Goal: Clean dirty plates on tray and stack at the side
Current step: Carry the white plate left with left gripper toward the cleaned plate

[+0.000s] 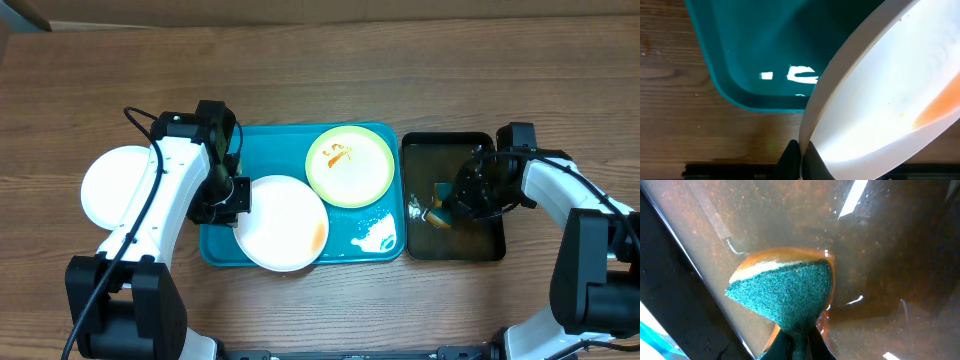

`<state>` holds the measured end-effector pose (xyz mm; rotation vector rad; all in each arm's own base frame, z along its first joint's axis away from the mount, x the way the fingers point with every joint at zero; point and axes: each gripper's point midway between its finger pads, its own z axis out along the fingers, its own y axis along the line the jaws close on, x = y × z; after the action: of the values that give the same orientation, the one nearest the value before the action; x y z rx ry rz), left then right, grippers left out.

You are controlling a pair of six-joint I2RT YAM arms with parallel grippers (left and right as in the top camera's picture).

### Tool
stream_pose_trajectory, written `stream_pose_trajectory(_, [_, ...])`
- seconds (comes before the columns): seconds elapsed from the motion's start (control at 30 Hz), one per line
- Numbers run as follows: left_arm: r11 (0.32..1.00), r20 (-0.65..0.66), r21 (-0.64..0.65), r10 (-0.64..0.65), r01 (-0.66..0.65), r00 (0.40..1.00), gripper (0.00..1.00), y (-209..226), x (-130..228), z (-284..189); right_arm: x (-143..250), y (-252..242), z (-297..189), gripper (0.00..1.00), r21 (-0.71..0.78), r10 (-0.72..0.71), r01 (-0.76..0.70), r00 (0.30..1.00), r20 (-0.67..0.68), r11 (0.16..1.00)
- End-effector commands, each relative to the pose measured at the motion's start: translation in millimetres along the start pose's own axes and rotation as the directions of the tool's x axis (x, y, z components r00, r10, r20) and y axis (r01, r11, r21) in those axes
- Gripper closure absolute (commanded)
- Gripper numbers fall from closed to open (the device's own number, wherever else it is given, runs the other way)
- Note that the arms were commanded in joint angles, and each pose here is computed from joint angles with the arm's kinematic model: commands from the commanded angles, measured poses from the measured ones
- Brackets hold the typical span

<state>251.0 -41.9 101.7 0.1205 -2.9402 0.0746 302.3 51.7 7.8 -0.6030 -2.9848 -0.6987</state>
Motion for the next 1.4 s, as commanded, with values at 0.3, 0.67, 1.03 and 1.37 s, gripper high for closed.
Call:
stream_pose_trajectory(0.3, [0.996, -0.117, 0.038, -0.076, 0.081, 0.990, 0.96, -6, 27, 0, 5, -8, 2, 0.96, 0.043, 0.007, -0.006, 1.000, -0.011, 0.999])
stream_pose_trajectory(0.67, [0.993, -0.034, 0.074, -0.094, 0.096, 0.995, 0.96, -13, 6, 1, 5, -9, 2, 0.96, 0.043, 0.004, -0.004, 1.000, -0.012, 0.999])
stream_pose_trajectory(1.03, [0.990, -0.014, -0.020, -0.137, 0.137, 0.990, 0.96, 4, 5, 2, 6, -9, 2, 0.96, 0.043, 0.005, -0.004, 1.000, -0.013, 0.999])
stream_pose_trajectory(1.37, [0.881, 0.334, -0.298, -0.264, 0.367, 0.905, 0.96, 74, -39, -81, 6, -9, 2, 0.96, 0.044, 0.005, -0.005, 1.000, -0.015, 0.999])
